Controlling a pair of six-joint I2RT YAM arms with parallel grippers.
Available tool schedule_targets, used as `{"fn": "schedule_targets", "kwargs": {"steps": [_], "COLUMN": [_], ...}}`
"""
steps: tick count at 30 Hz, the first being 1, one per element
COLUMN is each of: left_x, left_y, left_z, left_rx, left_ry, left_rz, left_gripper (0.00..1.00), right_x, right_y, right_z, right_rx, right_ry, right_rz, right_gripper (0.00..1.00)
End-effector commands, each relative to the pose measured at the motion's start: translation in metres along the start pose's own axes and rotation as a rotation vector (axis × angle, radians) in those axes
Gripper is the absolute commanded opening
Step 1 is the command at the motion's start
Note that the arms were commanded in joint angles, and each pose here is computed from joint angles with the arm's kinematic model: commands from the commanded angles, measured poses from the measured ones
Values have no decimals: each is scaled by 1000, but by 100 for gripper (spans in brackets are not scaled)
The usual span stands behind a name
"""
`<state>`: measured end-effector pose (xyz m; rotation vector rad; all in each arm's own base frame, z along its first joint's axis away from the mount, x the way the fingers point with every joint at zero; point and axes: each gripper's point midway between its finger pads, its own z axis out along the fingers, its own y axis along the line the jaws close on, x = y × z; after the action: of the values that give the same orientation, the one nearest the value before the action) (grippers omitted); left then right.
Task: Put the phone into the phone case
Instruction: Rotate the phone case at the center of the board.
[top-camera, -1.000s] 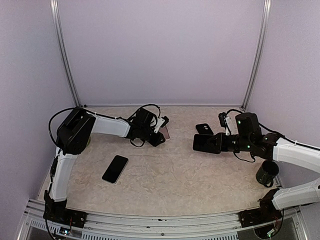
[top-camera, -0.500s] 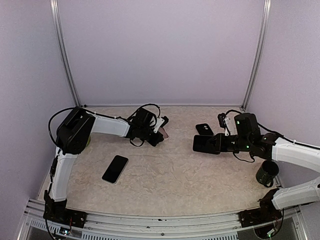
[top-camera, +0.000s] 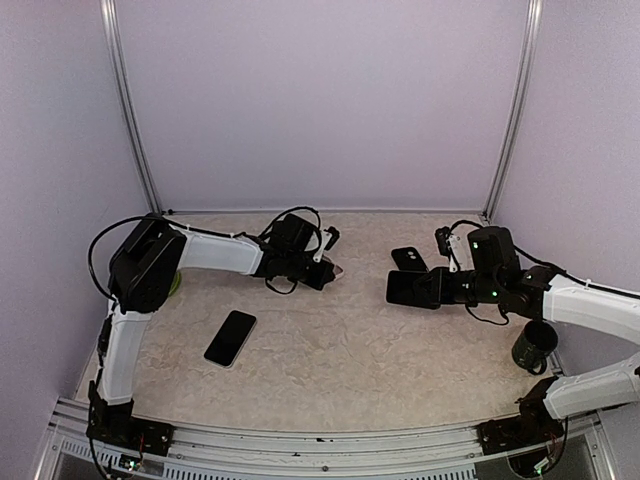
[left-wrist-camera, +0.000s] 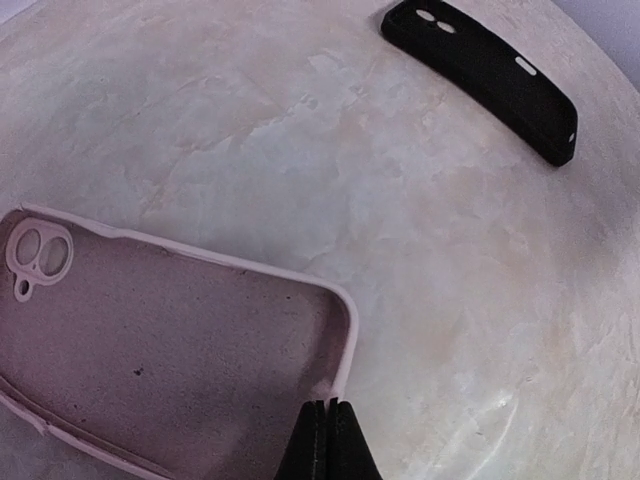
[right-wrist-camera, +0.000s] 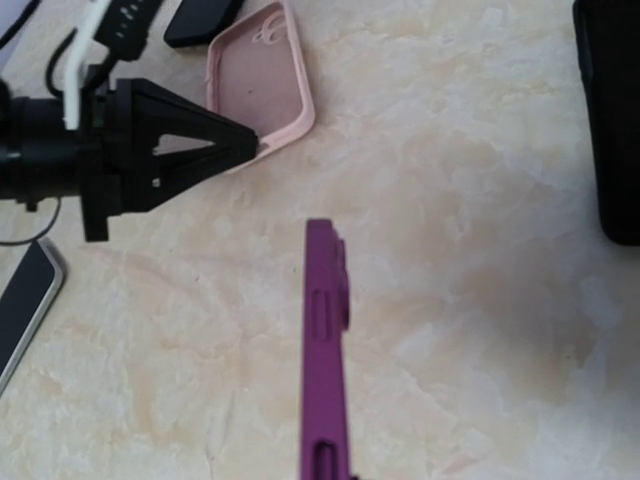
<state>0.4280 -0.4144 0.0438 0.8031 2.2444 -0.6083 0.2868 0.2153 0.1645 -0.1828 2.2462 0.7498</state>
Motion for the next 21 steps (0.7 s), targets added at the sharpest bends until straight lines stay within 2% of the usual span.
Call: {"fn": "schedule_targets", "kwargs": {"steps": [1, 4, 14, 21], "left_x": [-33, -30, -9, 1], "left_y": [-24, -30, -71, -129], "left_z": [-25, -30, -49, -56], "left_rx": [-50, -119, -187, -134], "left_ry": [-68, -65, -45, -56], "left_rz": [-89, -149, -424, -559], "left_gripper": [0, 0, 0, 0], "right_x": [-31, -35, -53, -65], "right_y": [13, 13, 1, -3], "right_z": [-8, -14, -44, -62], "right_rx": [-31, -23, 69, 108], "right_ry": [-95, -110, -189, -240], "right_rz": [-22, -22, -3, -2], "right_gripper": [0, 0, 0, 0]}}
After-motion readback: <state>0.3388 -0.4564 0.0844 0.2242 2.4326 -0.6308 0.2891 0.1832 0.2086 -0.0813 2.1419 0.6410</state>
